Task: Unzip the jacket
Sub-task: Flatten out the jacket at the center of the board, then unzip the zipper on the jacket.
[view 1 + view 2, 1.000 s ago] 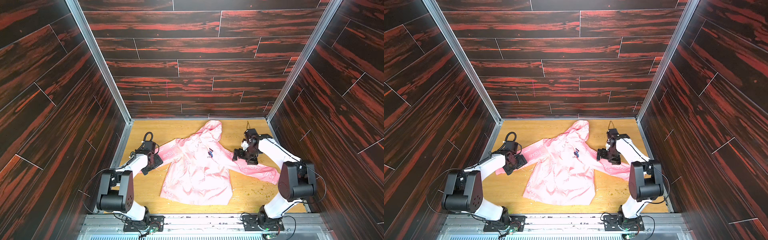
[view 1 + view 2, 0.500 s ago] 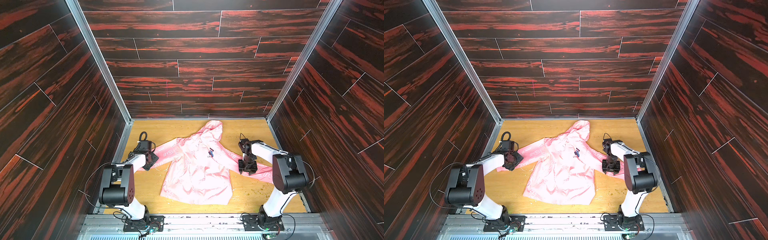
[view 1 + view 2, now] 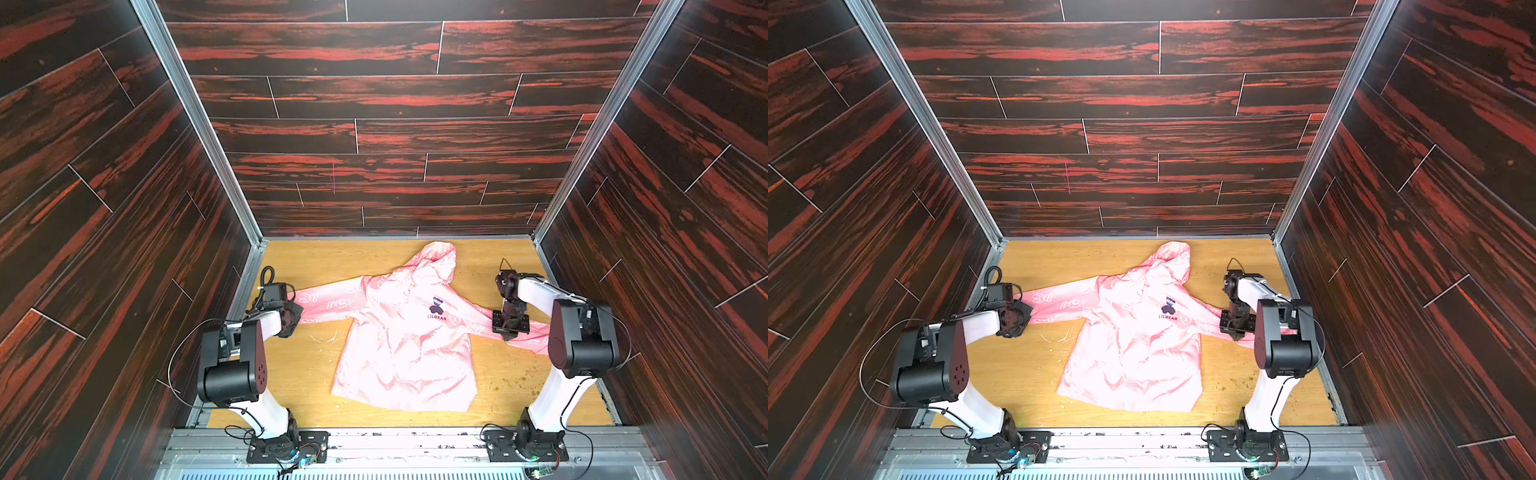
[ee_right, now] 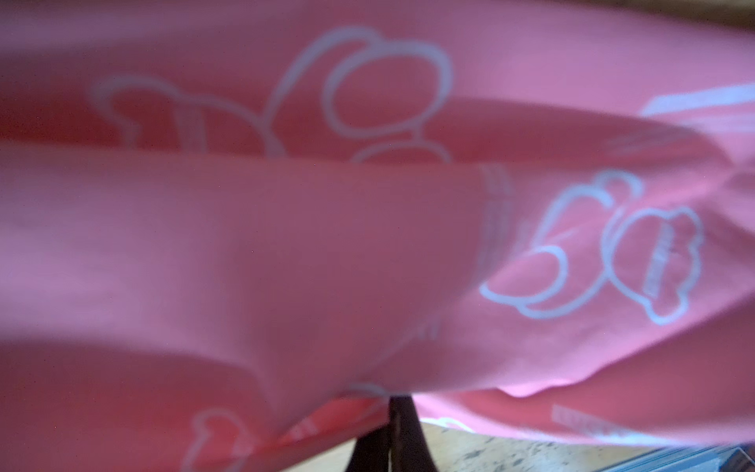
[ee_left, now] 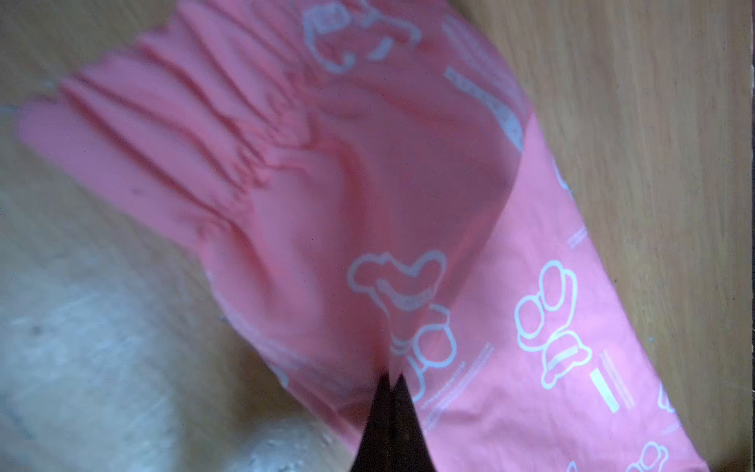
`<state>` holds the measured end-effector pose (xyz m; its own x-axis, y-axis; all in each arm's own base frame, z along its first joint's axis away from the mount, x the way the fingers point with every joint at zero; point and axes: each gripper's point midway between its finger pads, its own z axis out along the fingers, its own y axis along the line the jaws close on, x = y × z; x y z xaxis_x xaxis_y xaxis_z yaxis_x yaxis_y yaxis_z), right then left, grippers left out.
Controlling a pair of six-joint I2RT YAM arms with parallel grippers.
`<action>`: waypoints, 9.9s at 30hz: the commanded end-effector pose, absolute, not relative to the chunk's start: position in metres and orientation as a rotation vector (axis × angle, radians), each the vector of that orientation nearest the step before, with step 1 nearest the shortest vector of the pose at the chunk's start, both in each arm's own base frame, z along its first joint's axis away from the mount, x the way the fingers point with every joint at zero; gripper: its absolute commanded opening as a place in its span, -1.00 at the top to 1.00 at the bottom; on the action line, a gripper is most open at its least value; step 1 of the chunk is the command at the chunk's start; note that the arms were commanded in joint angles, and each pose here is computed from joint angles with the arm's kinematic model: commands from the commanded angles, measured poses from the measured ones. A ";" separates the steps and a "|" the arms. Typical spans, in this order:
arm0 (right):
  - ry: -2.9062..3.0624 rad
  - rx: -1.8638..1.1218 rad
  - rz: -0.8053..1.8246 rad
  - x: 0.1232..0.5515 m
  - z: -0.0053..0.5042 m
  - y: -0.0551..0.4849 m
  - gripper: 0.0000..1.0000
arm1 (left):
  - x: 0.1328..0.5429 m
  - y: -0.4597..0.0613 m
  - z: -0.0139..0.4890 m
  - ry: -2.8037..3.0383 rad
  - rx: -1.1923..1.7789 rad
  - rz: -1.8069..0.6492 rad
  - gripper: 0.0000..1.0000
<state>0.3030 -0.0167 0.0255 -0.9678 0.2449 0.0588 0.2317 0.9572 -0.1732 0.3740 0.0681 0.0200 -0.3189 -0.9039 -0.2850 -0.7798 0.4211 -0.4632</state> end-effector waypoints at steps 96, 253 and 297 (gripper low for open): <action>-3.827 0.521 -0.586 0.540 0.243 0.199 -0.69 | 0.480 -0.184 0.142 2.457 0.022 -0.543 -1.00; -3.493 -0.047 -0.579 0.427 0.137 0.224 0.44 | 0.440 -0.306 0.066 2.693 -0.020 -1.112 0.08; -3.495 -0.011 -0.603 0.422 0.115 0.211 0.43 | 0.458 -0.330 0.032 2.870 -0.052 -0.743 0.06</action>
